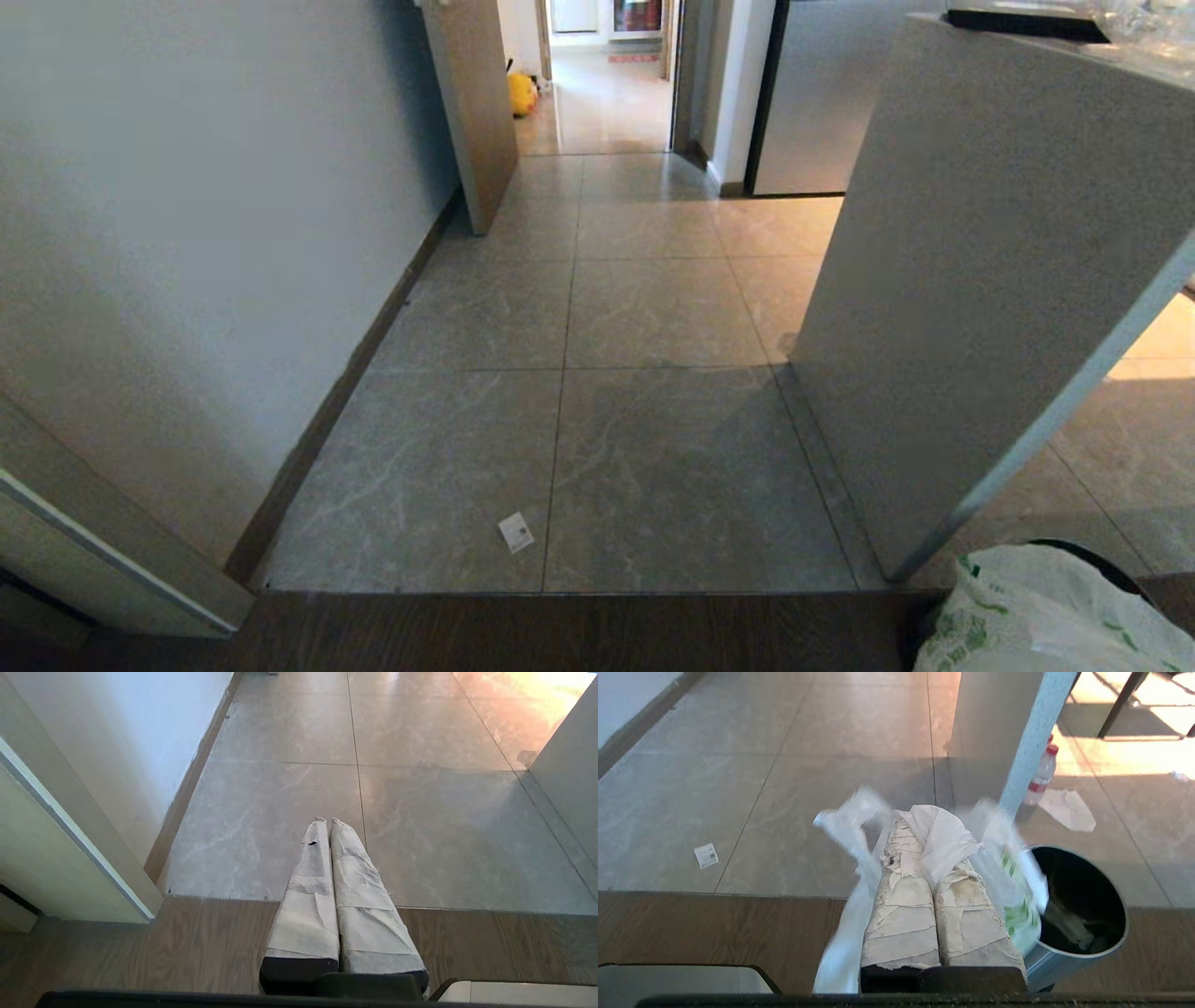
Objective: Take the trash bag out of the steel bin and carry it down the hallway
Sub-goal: Put the trash bag at the door
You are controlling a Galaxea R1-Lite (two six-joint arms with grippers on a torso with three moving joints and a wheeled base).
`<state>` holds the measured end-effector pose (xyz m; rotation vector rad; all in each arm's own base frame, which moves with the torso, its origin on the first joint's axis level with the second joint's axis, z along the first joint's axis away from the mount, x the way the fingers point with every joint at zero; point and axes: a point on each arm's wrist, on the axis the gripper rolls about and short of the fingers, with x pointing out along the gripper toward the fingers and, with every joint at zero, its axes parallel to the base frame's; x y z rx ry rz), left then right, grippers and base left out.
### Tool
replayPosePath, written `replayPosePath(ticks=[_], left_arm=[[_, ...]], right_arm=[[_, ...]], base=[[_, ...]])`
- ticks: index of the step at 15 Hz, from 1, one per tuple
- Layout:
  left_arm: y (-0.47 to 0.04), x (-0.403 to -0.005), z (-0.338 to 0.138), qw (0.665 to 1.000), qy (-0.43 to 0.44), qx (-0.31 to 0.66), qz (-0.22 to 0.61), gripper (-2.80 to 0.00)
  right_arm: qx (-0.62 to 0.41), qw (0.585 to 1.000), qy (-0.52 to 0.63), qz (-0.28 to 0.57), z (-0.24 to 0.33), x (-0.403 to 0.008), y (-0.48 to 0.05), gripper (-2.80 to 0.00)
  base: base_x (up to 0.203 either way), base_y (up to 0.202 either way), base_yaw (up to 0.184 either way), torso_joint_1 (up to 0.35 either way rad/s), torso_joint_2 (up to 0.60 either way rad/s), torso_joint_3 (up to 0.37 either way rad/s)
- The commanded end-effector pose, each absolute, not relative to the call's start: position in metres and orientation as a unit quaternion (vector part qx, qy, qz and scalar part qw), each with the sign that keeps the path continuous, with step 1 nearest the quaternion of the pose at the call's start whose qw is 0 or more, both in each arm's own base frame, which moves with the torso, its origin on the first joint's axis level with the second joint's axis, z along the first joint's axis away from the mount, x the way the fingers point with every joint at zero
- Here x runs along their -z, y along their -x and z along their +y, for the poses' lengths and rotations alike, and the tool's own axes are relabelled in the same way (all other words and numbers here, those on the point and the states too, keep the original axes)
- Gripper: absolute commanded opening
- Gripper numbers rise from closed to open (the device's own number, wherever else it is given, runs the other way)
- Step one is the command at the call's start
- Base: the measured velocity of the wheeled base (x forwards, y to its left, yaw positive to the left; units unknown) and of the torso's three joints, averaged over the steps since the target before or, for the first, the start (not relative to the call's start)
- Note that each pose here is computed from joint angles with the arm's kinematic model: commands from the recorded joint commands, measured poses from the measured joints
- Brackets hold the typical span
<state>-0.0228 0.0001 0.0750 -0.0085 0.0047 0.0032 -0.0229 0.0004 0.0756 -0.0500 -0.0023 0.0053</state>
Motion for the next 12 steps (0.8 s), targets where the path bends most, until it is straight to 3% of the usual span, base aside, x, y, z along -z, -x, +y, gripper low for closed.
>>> replayPosePath(ticks=[1, 12], left_arm=[[0.0228, -0.0750, 0.0001, 1.000, 0.004, -0.002, 0.002, -2.80], [0.0228, -0.0750, 0.0001, 1.000, -0.001, -0.002, 0.002, -2.80]], right_arm=[[-0.003, 1.000, 0.025, -0.001, 0.0004, -0.0756, 0.0228, -2.80], [-0.003, 1.000, 0.025, -0.001, 0.0004, -0.0756, 0.0228, -2.80]], base=[[0.000, 0.000, 0.000, -0.005, 0.00, 0.044], [0.000, 0.000, 0.000, 0.001, 0.00, 0.006]])
